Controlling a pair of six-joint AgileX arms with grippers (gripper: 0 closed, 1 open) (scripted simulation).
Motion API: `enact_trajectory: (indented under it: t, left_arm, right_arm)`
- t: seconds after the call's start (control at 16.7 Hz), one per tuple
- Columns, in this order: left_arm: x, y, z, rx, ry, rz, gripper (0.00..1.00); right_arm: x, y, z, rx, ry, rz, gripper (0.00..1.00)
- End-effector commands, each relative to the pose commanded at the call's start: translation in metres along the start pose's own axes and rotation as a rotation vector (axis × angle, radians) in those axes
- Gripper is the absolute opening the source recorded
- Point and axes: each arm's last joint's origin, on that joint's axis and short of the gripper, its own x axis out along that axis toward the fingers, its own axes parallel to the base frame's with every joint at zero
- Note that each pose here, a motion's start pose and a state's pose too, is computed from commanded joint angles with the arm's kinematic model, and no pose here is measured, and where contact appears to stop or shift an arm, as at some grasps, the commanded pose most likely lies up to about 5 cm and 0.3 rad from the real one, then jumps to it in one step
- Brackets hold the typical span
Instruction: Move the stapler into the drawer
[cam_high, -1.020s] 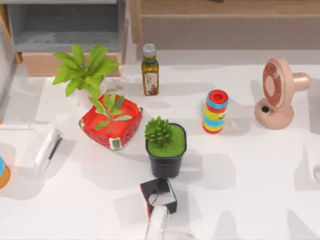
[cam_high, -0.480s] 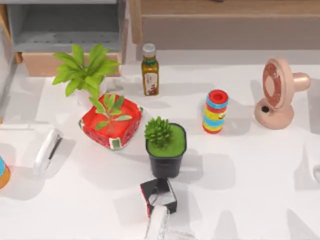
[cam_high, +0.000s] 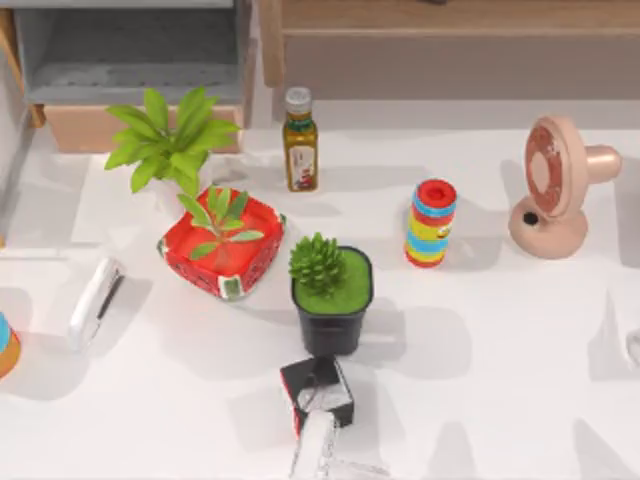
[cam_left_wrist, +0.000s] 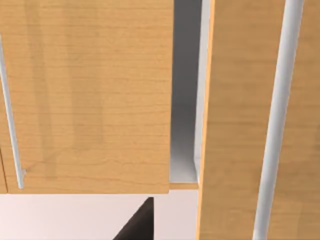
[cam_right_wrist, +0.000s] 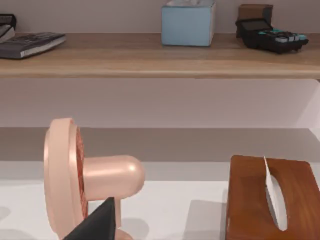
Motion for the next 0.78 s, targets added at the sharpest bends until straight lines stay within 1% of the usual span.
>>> enact_trajectory:
  t: [0.48, 0.78]
  left_arm:
    - [0.0, 0.0, 0.0, 0.001, -0.001, 0.001, 1.0]
    - [-0.012, 0.0, 0.0, 0.001, -0.001, 0.0, 1.0]
  right_arm:
    - [0.0, 0.0, 0.0, 0.0, 0.0, 0.0, 1.0]
    - [0.0, 0.0, 0.0, 0.0, 0.0, 0.0, 1.0]
